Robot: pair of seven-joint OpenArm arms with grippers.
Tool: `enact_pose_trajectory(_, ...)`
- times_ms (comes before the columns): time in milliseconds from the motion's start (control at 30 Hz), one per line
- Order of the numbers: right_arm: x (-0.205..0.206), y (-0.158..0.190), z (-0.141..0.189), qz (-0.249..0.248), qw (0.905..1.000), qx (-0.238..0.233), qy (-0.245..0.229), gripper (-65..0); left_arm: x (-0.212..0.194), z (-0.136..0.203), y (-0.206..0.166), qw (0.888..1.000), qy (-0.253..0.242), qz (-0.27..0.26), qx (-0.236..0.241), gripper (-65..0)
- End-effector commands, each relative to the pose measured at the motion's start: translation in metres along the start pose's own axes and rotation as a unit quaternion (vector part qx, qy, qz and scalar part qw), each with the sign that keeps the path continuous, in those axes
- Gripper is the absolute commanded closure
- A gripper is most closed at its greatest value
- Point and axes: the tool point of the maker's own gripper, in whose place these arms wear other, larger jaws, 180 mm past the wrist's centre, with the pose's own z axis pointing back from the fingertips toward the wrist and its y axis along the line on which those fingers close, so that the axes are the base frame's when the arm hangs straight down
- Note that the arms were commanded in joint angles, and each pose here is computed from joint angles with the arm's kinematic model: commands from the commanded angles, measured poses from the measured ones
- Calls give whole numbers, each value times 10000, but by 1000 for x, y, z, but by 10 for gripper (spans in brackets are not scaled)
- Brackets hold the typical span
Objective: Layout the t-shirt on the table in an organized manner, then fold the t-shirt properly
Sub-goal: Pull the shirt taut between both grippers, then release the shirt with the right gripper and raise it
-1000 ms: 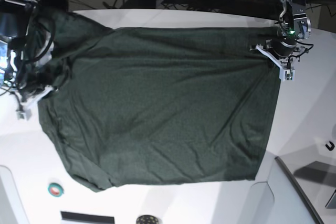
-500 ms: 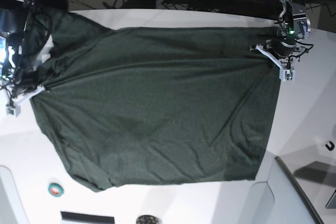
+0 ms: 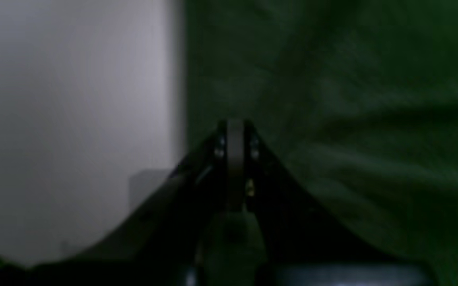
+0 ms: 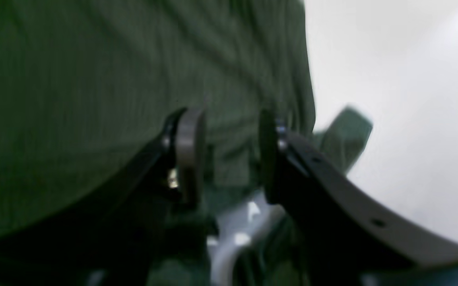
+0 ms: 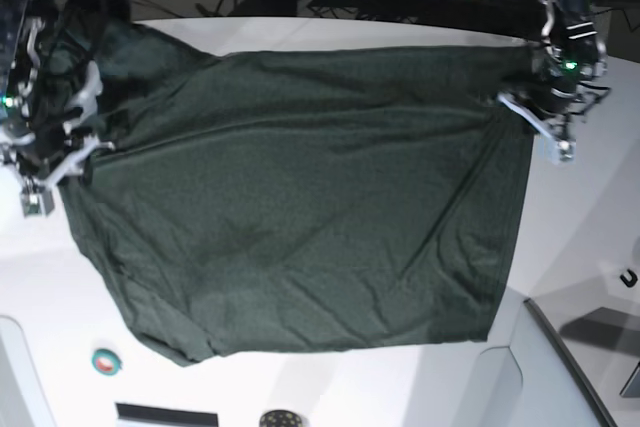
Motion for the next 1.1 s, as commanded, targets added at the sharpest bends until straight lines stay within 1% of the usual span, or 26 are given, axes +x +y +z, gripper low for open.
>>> enact_pose_trajectory(0,21,0,9,114,9993,30,-359,-231,17,6,9,9996,-258,-21,104,-74)
enact_pose_trajectory(67,13,14,19,249,9990,183,-335,-231,24,12,18,9991,-370,15,221,-160)
enact_pose_trajectory(167,0,27,30,333,9985,329,-278,-234,13,25,30,9988,-346,73,348,-230)
enact_pose_trajectory(200,-6,31,33,355,9984,385,-230,-236,8,29,27,9987,-364,248,258,-248)
enact_pose_trajectory(267,-17,38,35,369,9980,493,-120,-236,-6,42,24,9972,-396,633,-82,-290)
enact_pose_trajectory(333,-26,44,36,333,9978,574,-42,-236,-16,54,23,9924,-478,1030,-465,-341)
enact_pose_trajectory(367,-30,45,37,307,9978,581,-6,-236,-17,60,27,9907,-536,1114,-571,-372)
enact_pose_trajectory(433,-34,48,37,258,9978,609,33,-236,-22,69,36,9879,-597,1288,-628,-431)
enact_pose_trajectory(500,-40,52,38,187,9977,645,87,-236,-29,74,44,9853,-604,1485,-589,-467)
enact_pose_trajectory(600,-42,60,37,77,9975,699,85,-236,-46,73,46,9806,-500,1816,-549,-485)
enact_pose_trajectory(633,-42,61,37,70,9975,703,85,-236,-50,72,45,9801,-465,1835,-594,-489)
enact_pose_trajectory(733,-42,61,37,70,9975,703,85,-236,-66,69,25,9780,-347,1782,-1033,-513)
enact_pose_trajectory(833,-43,61,37,67,9975,704,92,-236,-82,65,21,9755,-160,1881,-1132,-513)
enact_pose_trajectory(1067,-43,51,38,0,9983,583,79,-236,-81,53,17,9717,-157,2045,-1174,-508)
